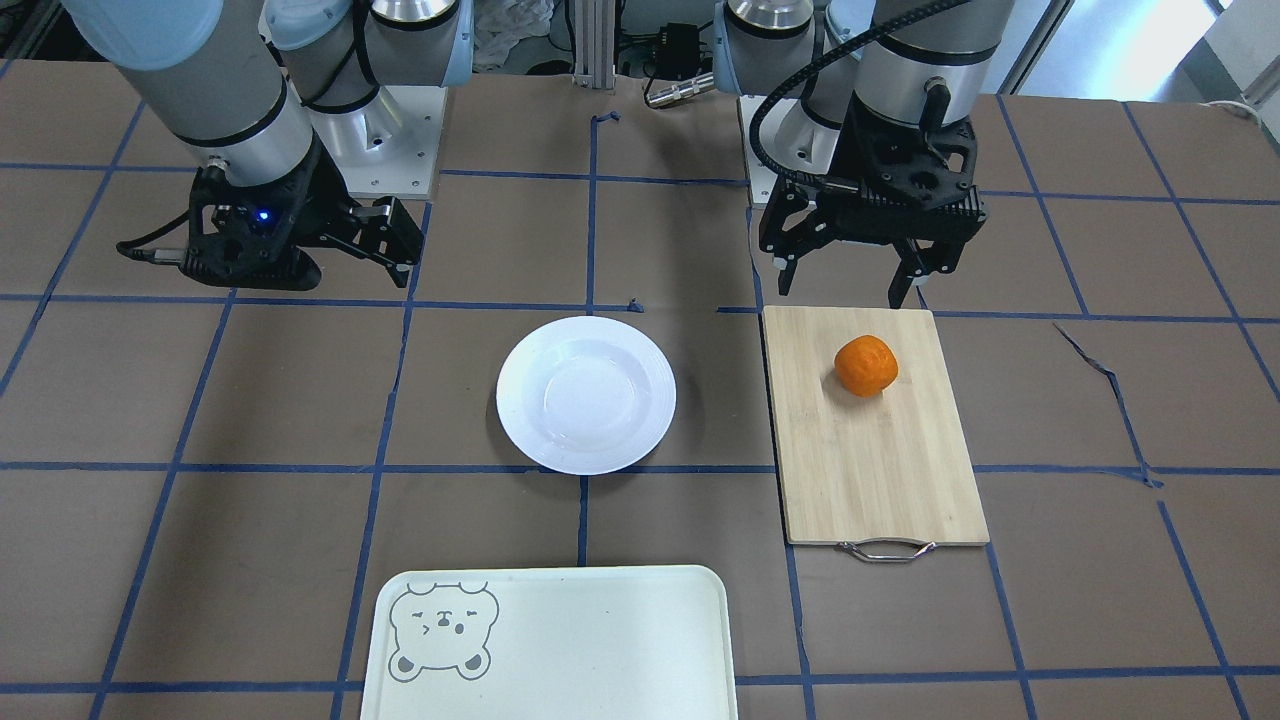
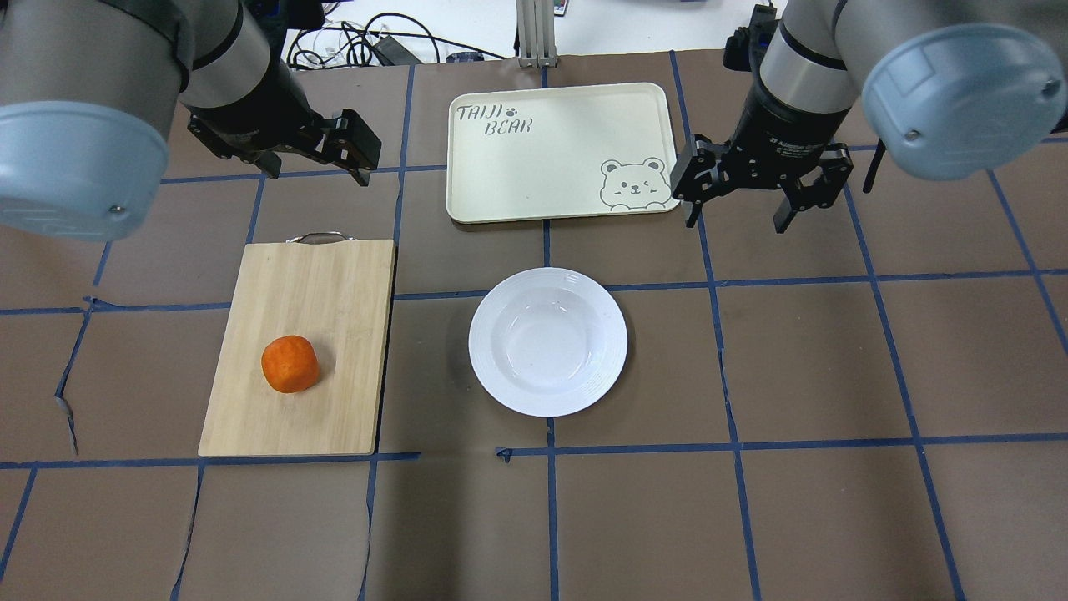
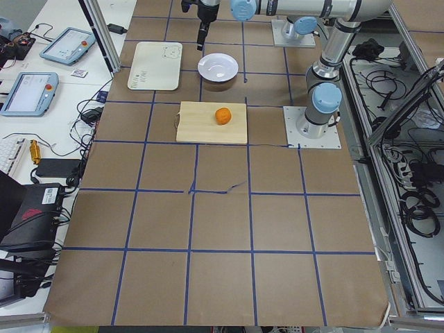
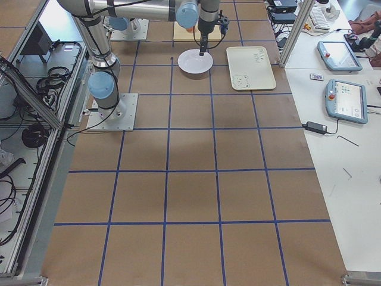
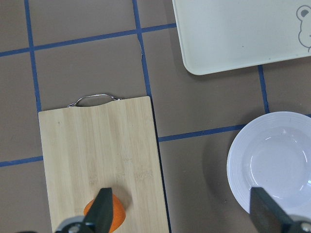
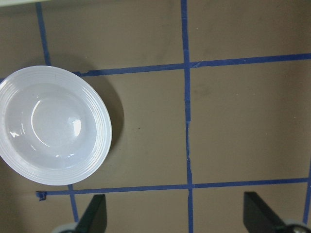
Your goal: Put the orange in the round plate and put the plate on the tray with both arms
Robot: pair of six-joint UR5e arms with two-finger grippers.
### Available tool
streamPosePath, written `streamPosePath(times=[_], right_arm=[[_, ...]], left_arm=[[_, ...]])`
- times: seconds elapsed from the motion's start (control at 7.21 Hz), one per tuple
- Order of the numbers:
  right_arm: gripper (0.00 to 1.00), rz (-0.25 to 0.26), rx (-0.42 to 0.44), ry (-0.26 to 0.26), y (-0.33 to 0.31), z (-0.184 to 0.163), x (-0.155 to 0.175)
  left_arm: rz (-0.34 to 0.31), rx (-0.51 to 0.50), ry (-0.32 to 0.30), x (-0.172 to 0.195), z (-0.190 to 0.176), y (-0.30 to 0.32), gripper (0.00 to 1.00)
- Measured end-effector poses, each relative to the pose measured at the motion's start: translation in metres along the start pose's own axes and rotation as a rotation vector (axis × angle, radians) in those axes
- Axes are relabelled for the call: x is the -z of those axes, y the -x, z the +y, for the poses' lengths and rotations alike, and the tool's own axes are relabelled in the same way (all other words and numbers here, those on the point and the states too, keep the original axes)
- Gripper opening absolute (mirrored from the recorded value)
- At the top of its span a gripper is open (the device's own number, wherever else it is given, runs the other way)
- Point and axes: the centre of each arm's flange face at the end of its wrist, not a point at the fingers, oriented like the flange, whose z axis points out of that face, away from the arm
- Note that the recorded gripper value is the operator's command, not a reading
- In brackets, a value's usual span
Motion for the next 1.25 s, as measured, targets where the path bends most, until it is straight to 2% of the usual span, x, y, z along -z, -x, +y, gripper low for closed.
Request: streamPosePath(times=[0.28, 1.25], right_arm=[[1.0, 0.041, 0.002, 0.002, -0.004, 0.011, 0.01], [1.0, 0.026, 0.006, -0.041, -0.003, 0.015, 0.031]], left_arm=[[0.001, 0.006, 0.001, -0.001, 0.003, 0.001, 1.0], [0.0, 0.024, 0.036, -0.004, 0.005, 0.009, 1.0]])
